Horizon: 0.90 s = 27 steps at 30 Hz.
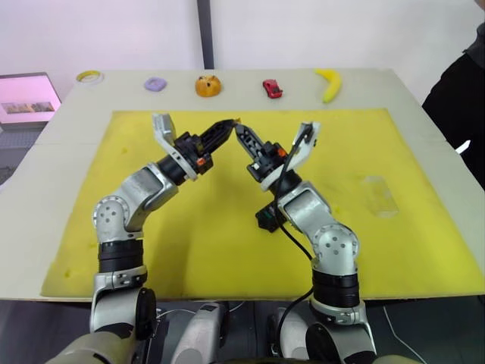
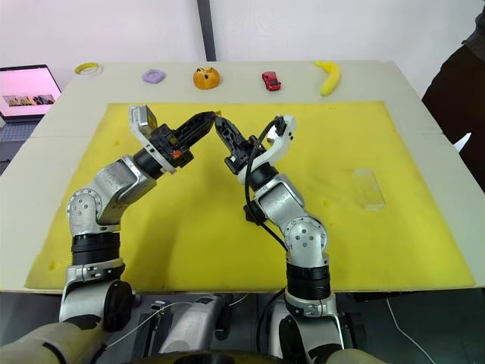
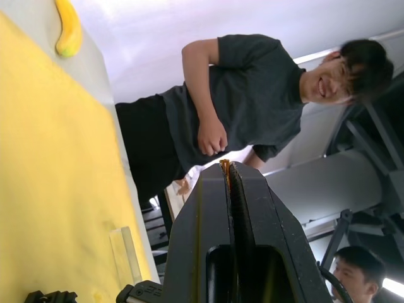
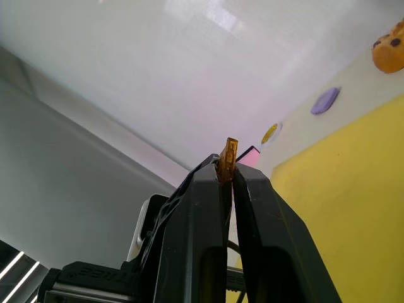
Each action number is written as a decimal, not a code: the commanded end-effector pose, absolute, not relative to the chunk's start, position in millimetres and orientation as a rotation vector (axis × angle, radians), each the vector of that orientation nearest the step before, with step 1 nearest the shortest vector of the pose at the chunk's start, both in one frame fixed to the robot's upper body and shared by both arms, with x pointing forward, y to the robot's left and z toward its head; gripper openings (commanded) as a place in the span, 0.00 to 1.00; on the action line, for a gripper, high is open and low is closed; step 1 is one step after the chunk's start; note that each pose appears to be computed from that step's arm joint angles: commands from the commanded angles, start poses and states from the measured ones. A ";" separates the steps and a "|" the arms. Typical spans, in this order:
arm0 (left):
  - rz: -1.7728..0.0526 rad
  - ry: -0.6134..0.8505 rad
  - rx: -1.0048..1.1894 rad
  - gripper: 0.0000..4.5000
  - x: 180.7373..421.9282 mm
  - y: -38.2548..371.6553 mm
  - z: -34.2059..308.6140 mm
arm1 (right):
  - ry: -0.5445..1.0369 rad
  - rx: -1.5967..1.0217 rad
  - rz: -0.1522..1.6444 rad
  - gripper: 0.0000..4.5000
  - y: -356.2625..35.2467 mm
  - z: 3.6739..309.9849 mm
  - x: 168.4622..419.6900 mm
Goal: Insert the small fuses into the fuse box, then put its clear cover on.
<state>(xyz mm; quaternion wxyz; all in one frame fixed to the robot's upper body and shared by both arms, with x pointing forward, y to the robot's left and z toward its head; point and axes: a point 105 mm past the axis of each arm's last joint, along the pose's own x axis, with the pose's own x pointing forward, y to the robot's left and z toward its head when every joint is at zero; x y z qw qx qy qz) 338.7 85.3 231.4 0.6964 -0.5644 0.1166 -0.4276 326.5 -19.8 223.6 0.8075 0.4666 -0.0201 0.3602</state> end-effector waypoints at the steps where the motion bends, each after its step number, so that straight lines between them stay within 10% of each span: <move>1: -1.013 0.242 -1.231 0.00 329.3 80.1 242.7 | -0.099 1.025 0.837 0.04 -10.9 242.1 319.6; 25: -1.005 0.276 -1.180 0.00 329.2 83.5 237.4 | -0.141 1.008 0.845 0.04 -17.4 247.2 318.0; 27: -1.021 0.277 -1.147 0.14 326.9 89.3 238.0 | -0.149 0.987 0.847 0.00 -20.3 248.2 317.9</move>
